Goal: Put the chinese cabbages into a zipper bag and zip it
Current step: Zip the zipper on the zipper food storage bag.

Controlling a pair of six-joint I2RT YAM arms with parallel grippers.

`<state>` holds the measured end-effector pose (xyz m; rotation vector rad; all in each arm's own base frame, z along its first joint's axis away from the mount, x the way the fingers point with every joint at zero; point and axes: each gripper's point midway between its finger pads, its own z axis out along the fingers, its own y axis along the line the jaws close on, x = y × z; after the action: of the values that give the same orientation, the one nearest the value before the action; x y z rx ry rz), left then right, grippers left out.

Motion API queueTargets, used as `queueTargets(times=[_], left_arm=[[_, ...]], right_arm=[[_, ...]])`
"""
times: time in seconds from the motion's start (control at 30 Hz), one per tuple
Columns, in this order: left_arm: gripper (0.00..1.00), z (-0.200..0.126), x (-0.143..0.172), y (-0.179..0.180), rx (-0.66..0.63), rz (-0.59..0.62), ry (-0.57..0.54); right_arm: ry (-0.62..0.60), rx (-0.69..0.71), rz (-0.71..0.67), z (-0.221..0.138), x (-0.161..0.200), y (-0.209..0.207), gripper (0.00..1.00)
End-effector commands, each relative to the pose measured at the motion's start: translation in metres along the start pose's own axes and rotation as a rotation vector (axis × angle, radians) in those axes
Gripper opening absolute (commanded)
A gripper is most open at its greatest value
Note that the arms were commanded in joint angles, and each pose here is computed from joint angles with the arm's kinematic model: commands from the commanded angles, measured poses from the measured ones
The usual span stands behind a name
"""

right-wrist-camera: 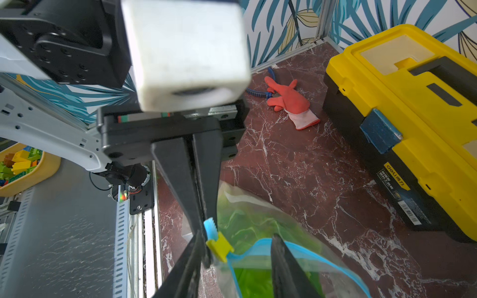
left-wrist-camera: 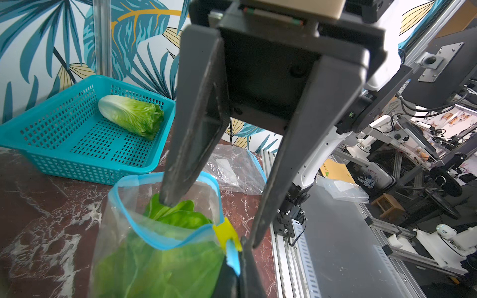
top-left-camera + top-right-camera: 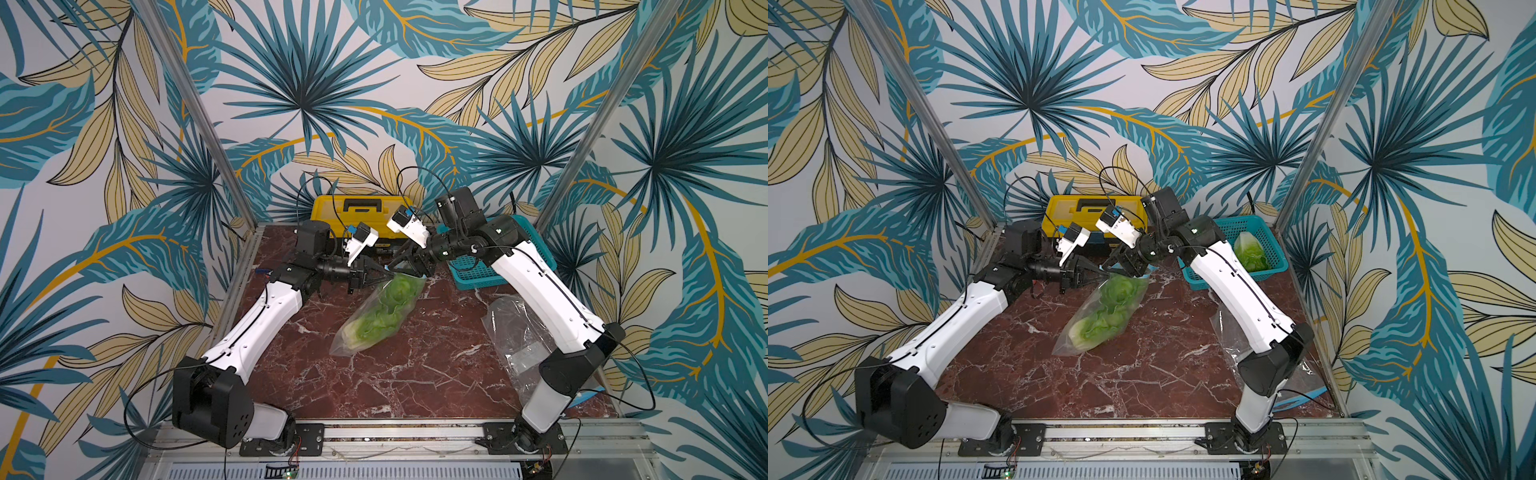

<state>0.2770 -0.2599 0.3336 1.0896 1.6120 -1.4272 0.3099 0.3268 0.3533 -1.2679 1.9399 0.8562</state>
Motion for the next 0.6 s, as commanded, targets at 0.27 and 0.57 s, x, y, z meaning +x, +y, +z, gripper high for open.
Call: queueTargets(times=[0.27,0.57], left_arm=[[0.0,-0.003,-0.004,-0.022,0.019,0.062,0.03],[0.0,-0.003,-0.005,-0.024,0.017,0.069,0.032]], right_arm=[[0.043,-0.2,0.038,0.019,0.017,0.022,0.33],[0.042,-0.255,0.085,0.018,0.029,0.02,0.27]])
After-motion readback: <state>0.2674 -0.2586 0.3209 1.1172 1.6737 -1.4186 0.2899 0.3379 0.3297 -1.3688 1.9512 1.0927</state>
